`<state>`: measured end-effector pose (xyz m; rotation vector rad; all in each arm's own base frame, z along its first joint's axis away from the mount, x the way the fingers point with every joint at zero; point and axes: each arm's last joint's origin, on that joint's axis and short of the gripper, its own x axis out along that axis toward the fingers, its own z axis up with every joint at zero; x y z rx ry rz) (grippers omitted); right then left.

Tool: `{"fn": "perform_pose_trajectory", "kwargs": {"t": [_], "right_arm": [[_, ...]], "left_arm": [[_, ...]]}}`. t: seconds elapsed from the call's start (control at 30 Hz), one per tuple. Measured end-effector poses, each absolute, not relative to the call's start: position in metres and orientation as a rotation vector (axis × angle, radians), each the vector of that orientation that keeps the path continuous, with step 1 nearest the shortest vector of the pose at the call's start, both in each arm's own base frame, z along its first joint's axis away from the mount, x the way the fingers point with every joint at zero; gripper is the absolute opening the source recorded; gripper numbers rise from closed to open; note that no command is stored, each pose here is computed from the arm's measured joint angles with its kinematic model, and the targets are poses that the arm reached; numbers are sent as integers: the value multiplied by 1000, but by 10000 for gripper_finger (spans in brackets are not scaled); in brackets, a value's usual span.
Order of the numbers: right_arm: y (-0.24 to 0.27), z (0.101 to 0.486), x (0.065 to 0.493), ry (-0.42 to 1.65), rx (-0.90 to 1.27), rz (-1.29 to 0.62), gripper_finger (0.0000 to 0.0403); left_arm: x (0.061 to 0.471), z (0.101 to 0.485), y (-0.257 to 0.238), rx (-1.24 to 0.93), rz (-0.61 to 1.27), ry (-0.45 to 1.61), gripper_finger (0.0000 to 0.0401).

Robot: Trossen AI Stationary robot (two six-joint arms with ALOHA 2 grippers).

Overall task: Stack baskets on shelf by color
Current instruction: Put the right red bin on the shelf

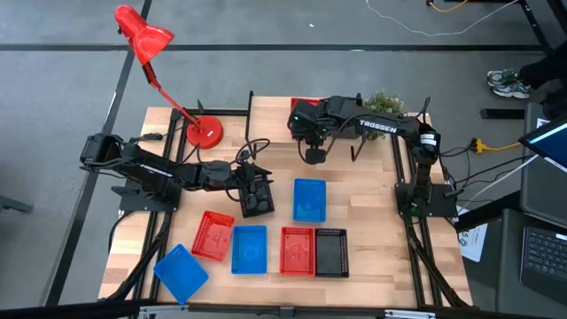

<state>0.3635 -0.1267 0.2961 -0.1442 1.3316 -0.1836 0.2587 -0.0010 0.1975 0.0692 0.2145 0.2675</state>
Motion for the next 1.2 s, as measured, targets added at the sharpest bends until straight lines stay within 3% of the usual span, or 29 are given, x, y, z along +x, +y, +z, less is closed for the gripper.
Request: {"fn": "perform_pose_trajectory", "kwargs": {"t": [0.4, 0.53, 1.0, 1.2], "right_arm": [[-131, 296, 362, 1333, -146, -157, 0], [-135, 296, 361, 1335, -127, -244, 0], [-134, 294, 358, 1373, -141, -185, 0], [-134, 294, 358, 1371, -134, -191, 22]], "left_arm": [[259, 198, -1, 70, 268, 214, 116], [259, 198, -1, 72, 267, 214, 116], [259, 197, -1, 73, 267, 219, 116], [259, 197, -1, 73, 267, 220, 116]]}}
